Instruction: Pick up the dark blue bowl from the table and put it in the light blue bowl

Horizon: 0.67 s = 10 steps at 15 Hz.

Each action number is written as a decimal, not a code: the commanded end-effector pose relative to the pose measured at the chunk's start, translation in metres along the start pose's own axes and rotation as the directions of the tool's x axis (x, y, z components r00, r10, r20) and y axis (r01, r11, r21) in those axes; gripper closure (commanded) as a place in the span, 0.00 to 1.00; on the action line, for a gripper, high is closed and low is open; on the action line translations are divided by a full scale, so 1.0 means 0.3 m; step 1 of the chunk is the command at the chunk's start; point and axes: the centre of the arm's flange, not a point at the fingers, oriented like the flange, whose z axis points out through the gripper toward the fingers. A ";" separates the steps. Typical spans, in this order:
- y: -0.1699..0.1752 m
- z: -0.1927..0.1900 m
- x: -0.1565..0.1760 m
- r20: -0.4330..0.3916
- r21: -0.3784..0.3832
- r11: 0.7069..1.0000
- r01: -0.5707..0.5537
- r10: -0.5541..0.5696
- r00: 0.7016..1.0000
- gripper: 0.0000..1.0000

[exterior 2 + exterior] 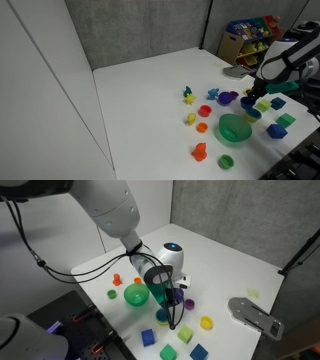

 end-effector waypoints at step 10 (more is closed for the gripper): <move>0.225 -0.015 -0.173 0.005 0.113 0.978 -0.176 0.176 0.984 0.95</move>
